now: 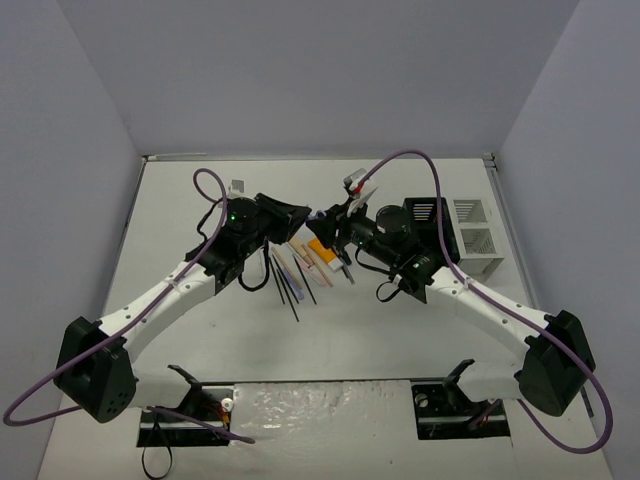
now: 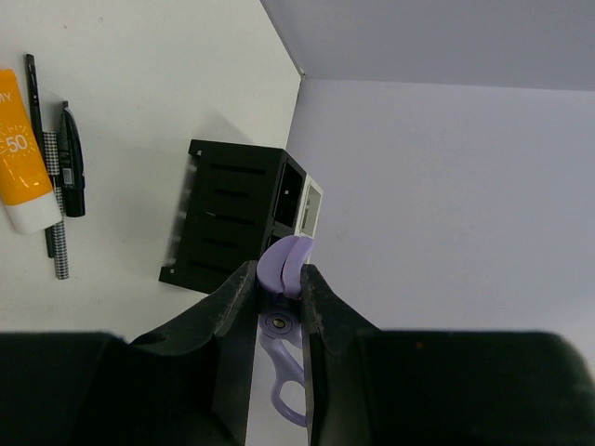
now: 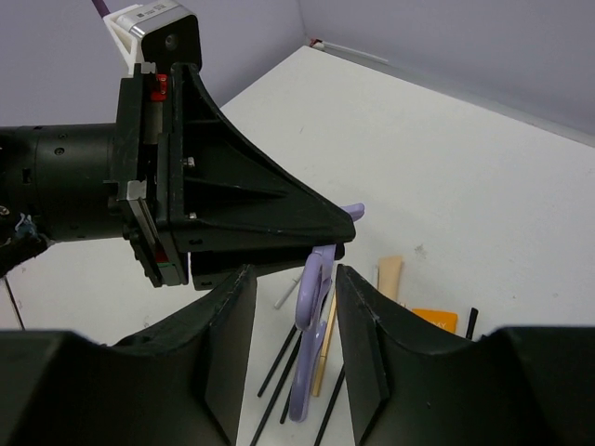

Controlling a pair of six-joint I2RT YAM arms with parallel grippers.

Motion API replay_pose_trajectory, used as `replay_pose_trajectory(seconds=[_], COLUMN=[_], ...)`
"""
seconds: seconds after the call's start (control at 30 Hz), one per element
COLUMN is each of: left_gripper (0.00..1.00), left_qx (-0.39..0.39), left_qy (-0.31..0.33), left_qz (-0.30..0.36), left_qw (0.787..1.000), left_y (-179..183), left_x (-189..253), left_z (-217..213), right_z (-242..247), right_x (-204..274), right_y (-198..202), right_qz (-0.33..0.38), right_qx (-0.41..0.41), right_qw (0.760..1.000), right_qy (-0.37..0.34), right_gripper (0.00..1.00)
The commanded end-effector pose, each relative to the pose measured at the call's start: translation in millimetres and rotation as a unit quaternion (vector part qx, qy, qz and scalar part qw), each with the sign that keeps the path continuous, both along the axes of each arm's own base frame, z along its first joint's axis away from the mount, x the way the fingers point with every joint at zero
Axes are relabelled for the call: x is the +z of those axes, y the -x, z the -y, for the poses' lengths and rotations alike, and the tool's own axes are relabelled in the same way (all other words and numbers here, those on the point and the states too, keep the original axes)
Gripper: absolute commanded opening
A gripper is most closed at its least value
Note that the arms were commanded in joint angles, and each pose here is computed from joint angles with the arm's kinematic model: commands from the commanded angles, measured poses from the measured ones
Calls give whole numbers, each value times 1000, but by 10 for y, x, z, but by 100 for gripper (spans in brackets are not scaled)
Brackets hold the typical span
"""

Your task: Organize the makeup

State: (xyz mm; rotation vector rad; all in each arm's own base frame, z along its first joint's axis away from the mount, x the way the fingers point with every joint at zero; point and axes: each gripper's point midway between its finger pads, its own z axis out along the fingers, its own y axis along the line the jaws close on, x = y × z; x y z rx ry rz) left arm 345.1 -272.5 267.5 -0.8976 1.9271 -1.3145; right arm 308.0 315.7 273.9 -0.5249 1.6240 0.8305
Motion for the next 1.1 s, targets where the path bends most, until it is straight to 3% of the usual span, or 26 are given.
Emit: replay_pose_trajectory(seconds=[0.0, 0.17, 0.4, 0.5, 0.57, 0.7, 0.77, 0.87, 1.0, 1.07], left_gripper=[0, 0, 0, 0, 8, 34, 55, 79, 95, 97], left_qx=[10, 10, 9, 6, 3, 1, 1, 4, 19, 27], left_qy=[54, 59, 69, 67, 65, 60, 54, 41, -1, -15], left_qz=[59, 59, 52, 48, 44, 39, 37, 36, 43, 43], left_qw=[997, 996, 996, 997, 997, 997, 998, 999, 999, 999], left_y=[18, 21, 27, 30, 32, 40, 49, 59, 46, 33], left_x=[516, 529, 457, 419, 377, 304, 246, 190, 131, 126], left_z=[-8, 4, 35, 56, 71, 72, 57, 27, -112, -223], right_z=[-8, 5, 56, 86, 109, 156, 195, 270, 530, 670], right_x=[350, 319, 321, 348, 356, 406, 405, 468, 441, 440], right_y=[-35, -48, -89, -76, -77, -62, -53, -53, -101, -107], right_qz=[50, 48, 48, 50, 52, 54, 48, 46, 31, 22], right_qx=[-12, -19, -37, -40, -45, -51, -56, -70, -125, -150], right_qw=[998, 998, 998, 997, 997, 997, 997, 996, 990, 986], right_qy=[-43, -42, -36, -37, -34, -27, -17, -1, 49, 71], right_gripper=[34, 27, 4, 0, 0, 0, 0, 0, 0, 0])
